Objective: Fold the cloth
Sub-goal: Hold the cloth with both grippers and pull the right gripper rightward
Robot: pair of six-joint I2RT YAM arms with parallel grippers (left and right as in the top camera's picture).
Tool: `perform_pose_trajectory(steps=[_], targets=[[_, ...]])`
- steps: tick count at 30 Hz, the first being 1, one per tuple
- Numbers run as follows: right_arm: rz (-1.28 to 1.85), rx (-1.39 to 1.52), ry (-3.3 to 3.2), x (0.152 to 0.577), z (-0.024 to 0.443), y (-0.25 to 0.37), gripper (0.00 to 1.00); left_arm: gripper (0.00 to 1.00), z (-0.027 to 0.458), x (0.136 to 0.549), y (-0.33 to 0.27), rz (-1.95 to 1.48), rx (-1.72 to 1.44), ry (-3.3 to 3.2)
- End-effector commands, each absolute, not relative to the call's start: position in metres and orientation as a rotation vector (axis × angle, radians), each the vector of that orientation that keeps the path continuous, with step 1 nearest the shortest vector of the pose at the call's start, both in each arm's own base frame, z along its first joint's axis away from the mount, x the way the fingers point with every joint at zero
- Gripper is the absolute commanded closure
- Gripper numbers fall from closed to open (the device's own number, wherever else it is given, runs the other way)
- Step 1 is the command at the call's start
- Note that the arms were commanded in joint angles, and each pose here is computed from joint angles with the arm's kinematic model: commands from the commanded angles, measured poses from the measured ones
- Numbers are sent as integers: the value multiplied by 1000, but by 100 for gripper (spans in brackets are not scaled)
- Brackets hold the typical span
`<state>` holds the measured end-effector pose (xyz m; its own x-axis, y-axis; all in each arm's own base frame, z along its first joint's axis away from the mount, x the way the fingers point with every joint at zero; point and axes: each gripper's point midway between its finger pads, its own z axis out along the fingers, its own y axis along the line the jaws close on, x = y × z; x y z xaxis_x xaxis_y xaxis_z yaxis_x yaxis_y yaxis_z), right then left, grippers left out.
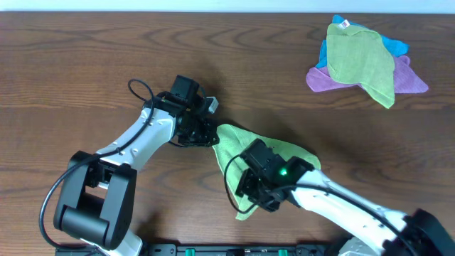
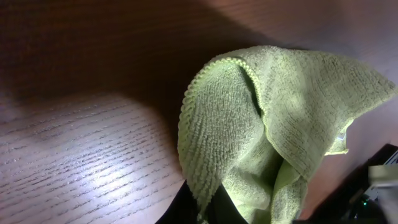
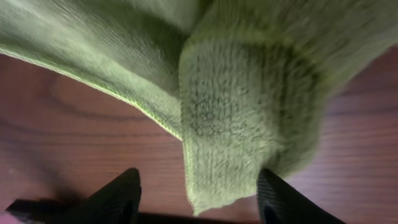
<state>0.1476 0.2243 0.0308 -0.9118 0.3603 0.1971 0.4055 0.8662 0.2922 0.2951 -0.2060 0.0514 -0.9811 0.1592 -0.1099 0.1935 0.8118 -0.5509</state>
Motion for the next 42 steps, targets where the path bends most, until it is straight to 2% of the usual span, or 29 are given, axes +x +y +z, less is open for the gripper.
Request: perform_pose_trajectory(steps=[1, 6, 11, 13, 15, 17, 20, 24, 27, 37, 40, 42], targets=[[-516, -575, -2791, 130, 29, 234, 44, 94, 59, 304, -206, -885, 291, 2903], [-436, -579, -2753, 114, 27, 227, 45, 94, 60, 305, -207, -885, 292, 2898], [-384, -577, -2741, 106, 26, 221, 58, 94, 60, 307, -207, -886, 295, 2888], [-382, -577, -2745, 107, 26, 220, 59, 94, 61, 308, -208, -886, 296, 2883], [-378, -571, -2753, 107, 26, 220, 57, 94, 61, 308, -208, -887, 297, 2880], [-377, -558, -2773, 108, 25, 222, 46, 94, 61, 308, -208, -887, 297, 2880], [-423, -547, -2783, 109, 26, 232, 42, 94, 61, 308, -208, -888, 297, 2880], [-449, -530, -2779, 105, 27, 240, 45, 94, 61, 308, -208, -887, 297, 2880], [-433, -530, -2791, 105, 25, 239, 53, 94, 61, 308, -208, -887, 297, 2880], [-321, -545, -2797, 105, 6, 230, 47, 94, 61, 308, -208, -887, 298, 2879], [-328, -544, -2796, 105, 5, 232, 55, 94, 61, 308, -208, -887, 298, 2879], [-330, -543, -2797, 106, 5, 232, 57, 94, 61, 308, -208, -887, 298, 2879]])
